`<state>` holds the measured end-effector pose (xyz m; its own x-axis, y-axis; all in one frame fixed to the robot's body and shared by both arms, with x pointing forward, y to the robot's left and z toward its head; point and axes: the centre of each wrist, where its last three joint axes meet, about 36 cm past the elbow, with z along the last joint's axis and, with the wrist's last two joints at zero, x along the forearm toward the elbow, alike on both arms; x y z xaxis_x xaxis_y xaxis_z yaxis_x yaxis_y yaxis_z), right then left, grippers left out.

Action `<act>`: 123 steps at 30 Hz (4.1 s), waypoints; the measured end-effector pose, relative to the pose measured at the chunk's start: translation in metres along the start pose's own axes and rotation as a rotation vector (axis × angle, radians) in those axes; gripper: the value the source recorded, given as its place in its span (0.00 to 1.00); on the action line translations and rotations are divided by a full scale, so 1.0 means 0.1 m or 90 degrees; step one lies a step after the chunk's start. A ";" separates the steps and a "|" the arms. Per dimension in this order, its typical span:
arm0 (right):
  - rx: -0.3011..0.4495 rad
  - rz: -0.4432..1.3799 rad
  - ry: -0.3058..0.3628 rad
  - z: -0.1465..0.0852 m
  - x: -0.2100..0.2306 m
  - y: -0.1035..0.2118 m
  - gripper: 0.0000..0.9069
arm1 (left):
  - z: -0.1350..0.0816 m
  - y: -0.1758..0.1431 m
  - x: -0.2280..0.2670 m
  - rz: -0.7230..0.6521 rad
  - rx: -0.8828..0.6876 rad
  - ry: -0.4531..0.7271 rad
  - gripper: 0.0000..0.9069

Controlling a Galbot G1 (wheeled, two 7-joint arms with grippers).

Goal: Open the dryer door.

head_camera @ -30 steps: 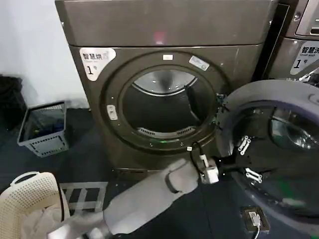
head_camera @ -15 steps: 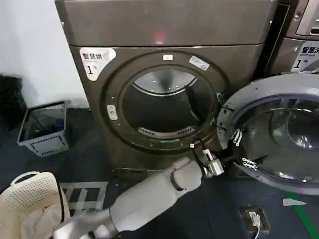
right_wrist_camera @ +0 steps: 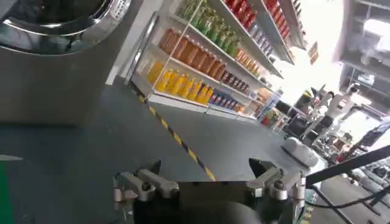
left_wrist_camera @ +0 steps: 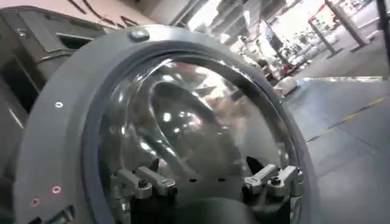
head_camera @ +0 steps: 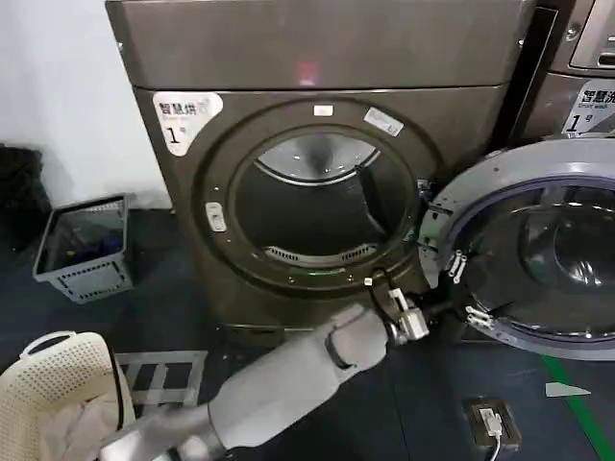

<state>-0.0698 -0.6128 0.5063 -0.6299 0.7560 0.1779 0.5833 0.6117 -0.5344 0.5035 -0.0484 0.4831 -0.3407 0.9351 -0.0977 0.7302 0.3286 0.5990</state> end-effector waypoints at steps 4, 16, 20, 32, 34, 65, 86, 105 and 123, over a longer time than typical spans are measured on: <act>0.011 0.003 0.007 -0.02 -0.01 -0.01 1.00 | -0.07 -0.02 0.19 0.027 0.025 0.019 1.00; 0.022 0.013 0.040 -0.22 -0.07 0.05 1.00 | -0.45 -0.02 1.21 0.050 0.084 0.063 1.00; 0.027 0.020 0.049 -0.26 -0.08 0.08 1.00 | -0.54 -0.03 1.64 0.059 0.098 0.061 1.00; 0.050 0.104 0.097 -0.18 0.06 0.09 1.00 | -0.66 0.11 2.87 -0.069 0.243 0.278 1.00; 0.061 0.118 0.103 -0.15 0.09 0.07 1.00 | -0.66 0.20 3.02 -0.113 0.270 0.317 1.00; 0.021 0.159 0.109 0.13 0.18 0.13 1.00 | -0.58 0.63 4.86 -0.648 0.693 0.764 1.00; 0.013 0.158 0.100 0.16 0.20 0.15 1.00 | -0.46 1.02 5.43 -0.804 0.921 0.902 1.00; 0.014 0.164 0.115 0.21 0.24 0.13 1.00 | -0.35 1.13 5.72 -0.865 0.992 0.930 1.00; 0.026 0.164 0.120 0.24 0.26 0.13 1.00 | -0.35 1.16 5.79 -0.875 1.018 0.918 1.00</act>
<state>-0.0909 -0.5902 0.4839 -0.3552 0.9171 0.1808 0.6877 0.3874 -0.6140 0.3701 0.5263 0.5234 -0.2562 -0.1154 0.9597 -0.6280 0.7746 -0.0745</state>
